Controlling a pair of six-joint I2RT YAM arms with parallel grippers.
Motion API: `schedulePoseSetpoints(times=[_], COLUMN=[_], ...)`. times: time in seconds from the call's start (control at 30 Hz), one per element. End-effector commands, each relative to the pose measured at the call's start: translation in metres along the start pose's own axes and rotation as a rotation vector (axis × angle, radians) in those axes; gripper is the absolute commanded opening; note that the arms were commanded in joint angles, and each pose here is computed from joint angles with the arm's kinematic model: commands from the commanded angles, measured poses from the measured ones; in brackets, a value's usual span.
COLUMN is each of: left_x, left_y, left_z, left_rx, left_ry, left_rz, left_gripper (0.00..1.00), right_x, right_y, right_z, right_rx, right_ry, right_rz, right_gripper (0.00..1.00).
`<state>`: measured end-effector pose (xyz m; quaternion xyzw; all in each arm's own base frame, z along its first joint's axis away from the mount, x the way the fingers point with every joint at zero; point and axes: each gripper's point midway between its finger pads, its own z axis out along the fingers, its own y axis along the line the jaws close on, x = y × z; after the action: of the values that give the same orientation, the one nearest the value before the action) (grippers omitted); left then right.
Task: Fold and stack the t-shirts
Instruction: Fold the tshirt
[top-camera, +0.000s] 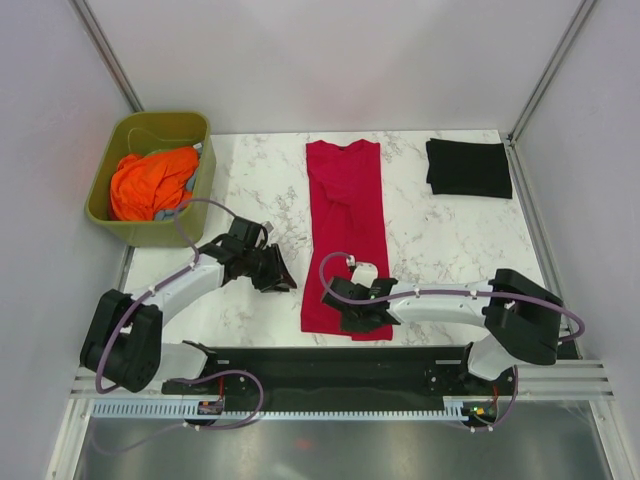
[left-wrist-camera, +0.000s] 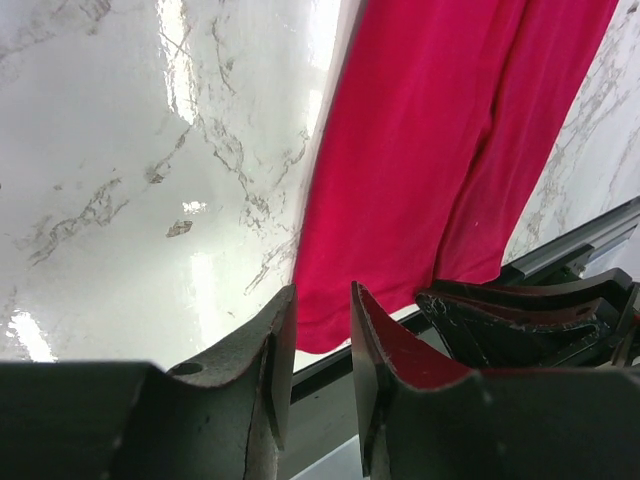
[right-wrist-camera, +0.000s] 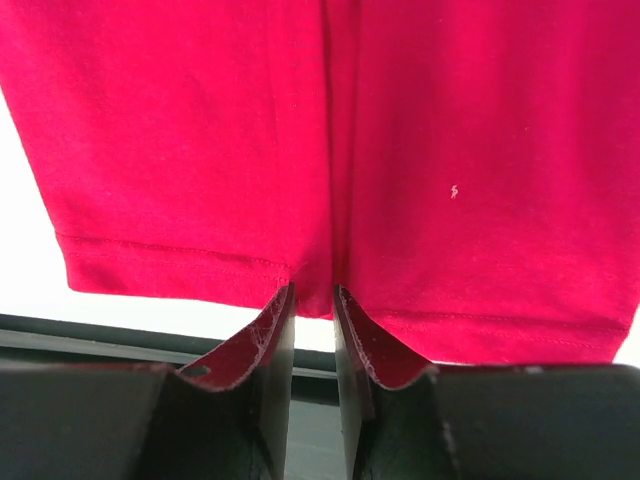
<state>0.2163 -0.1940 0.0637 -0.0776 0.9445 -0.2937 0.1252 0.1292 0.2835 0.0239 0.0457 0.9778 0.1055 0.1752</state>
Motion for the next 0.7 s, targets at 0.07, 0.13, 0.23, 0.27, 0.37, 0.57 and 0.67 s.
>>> schedulePoseSetpoints(times=[0.07,0.13,0.23,0.27,0.37,0.57,0.67], left_x=[-0.005,-0.005,-0.007,-0.008,-0.016,-0.040,-0.055], left_y=[-0.007,-0.005,0.001,0.002,0.001,-0.014,-0.020], left_z=[0.001,0.002,0.003,0.003,0.004,0.009,0.015], left_rx=[0.040,0.033,0.008,0.001,-0.013,-0.007,-0.003], left_ry=[0.007,0.004,-0.012,-0.020,-0.040,-0.052,-0.057], left_rz=[0.033,0.031,0.037,0.041,0.045,0.046,0.048], left_gripper=[0.36,0.36,0.36,0.37,0.37,0.37,0.36], right_x=[0.000,-0.001,-0.008,-0.010,-0.018,-0.027,-0.024], right_y=[0.013,0.013,0.018,0.019,0.019,0.004,-0.004], right_z=[0.004,0.002,-0.008,-0.014,-0.029,-0.041,-0.037], right_rx=[-0.020,-0.024,-0.048,-0.057,-0.072,-0.064,-0.045], right_ry=[-0.005,-0.015,-0.034,-0.040,-0.064,-0.119,-0.119], right_rz=[0.015,0.010,0.007,0.009,0.014,0.027,0.022], right_gripper=[0.24,0.12,0.00,0.00,0.00,0.00,0.00])
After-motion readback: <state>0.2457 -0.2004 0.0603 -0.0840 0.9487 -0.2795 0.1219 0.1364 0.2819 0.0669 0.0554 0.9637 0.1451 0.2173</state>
